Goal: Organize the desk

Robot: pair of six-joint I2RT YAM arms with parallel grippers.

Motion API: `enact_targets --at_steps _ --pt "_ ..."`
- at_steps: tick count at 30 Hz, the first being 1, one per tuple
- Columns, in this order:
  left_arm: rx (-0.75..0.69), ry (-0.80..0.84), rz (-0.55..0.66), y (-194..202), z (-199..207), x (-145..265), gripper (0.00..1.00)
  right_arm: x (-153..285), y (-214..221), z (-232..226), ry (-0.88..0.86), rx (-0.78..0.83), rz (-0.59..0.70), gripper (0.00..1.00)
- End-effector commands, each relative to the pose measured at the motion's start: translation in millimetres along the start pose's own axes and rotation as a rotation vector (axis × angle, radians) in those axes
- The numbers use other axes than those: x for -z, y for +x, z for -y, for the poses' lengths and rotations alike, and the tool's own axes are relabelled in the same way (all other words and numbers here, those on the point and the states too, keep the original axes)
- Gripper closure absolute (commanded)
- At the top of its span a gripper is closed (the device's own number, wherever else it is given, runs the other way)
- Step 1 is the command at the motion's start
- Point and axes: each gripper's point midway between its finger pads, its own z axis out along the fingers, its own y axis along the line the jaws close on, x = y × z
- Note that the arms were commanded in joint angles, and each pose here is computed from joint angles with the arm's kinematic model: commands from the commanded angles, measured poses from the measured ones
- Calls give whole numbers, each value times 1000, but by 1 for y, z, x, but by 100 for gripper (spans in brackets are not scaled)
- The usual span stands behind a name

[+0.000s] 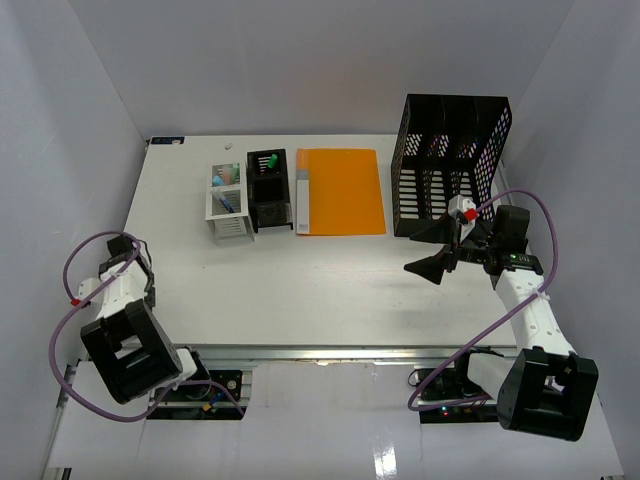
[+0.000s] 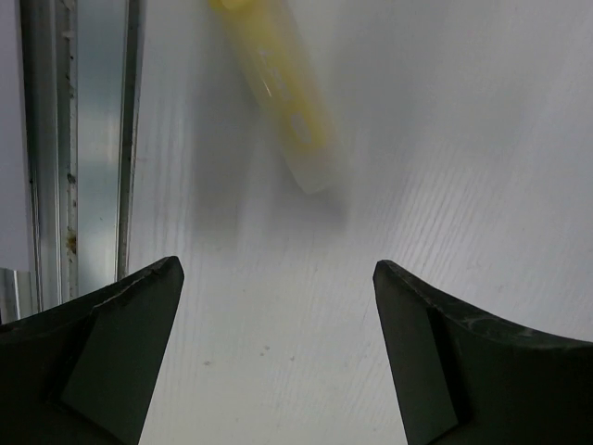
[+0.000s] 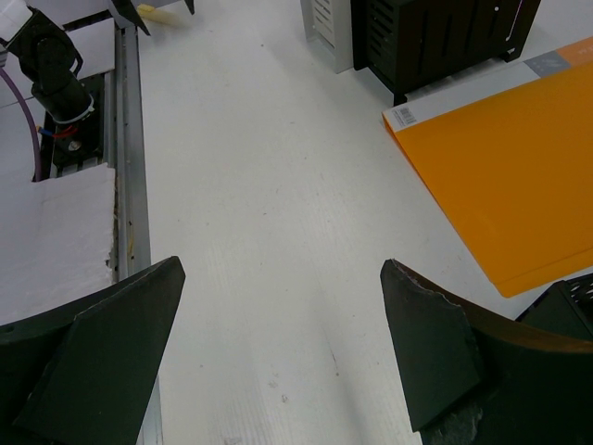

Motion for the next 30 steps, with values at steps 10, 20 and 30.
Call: enact_targets --at_steps 10,20,30 --pt "87 -114 88 -46 0 -36 8 0 2 4 4 3 -5 7" --pt "128 -177 53 -49 -1 -58 10 0 2 3 -2 -1 -1 7" --pt "127 -179 -29 -36 -6 -75 50 0 0 2 -6 4 3 7"
